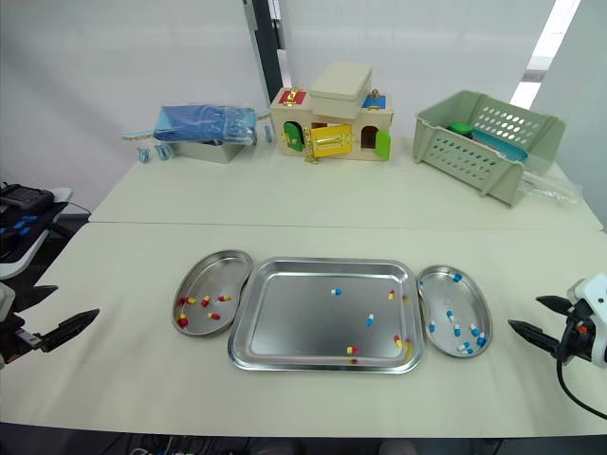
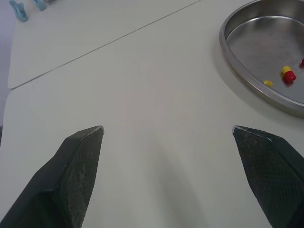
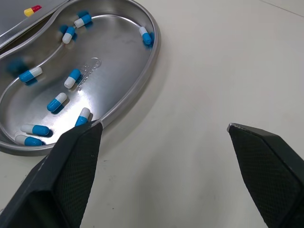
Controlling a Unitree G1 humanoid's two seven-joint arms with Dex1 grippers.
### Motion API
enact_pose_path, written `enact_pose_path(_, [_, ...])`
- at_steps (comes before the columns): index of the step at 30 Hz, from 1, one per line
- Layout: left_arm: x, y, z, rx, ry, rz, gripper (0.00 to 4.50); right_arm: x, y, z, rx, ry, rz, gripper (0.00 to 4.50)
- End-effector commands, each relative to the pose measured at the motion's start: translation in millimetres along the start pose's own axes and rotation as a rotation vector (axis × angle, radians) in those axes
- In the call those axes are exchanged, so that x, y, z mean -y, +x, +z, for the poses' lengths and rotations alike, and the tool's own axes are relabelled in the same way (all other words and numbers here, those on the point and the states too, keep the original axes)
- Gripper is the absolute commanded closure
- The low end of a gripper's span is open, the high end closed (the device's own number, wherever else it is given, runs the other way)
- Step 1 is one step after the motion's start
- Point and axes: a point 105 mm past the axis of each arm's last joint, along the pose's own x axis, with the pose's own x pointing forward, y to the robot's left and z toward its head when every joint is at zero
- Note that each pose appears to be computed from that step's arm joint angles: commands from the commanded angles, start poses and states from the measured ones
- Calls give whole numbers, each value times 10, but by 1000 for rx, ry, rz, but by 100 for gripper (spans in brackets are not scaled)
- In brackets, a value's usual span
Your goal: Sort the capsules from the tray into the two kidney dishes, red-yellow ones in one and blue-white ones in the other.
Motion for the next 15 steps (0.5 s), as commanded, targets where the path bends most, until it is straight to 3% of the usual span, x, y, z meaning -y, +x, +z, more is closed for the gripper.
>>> enact_pose_path(1, [-47, -7, 172, 63, 49, -6, 0, 18, -44, 105, 25, -29, -15, 6])
enact_pose_path(6, [90, -26, 253, 166, 89, -60, 0, 37, -50, 149, 20, -57, -7, 6])
enact_pose_path(9, [343, -47, 358, 255, 151, -135, 0, 17, -58, 290, 45, -102, 16, 6])
enact_pose_path(15, [993, -137, 392, 392, 89, -258, 0, -490, 127, 978, 169, -191, 278, 6])
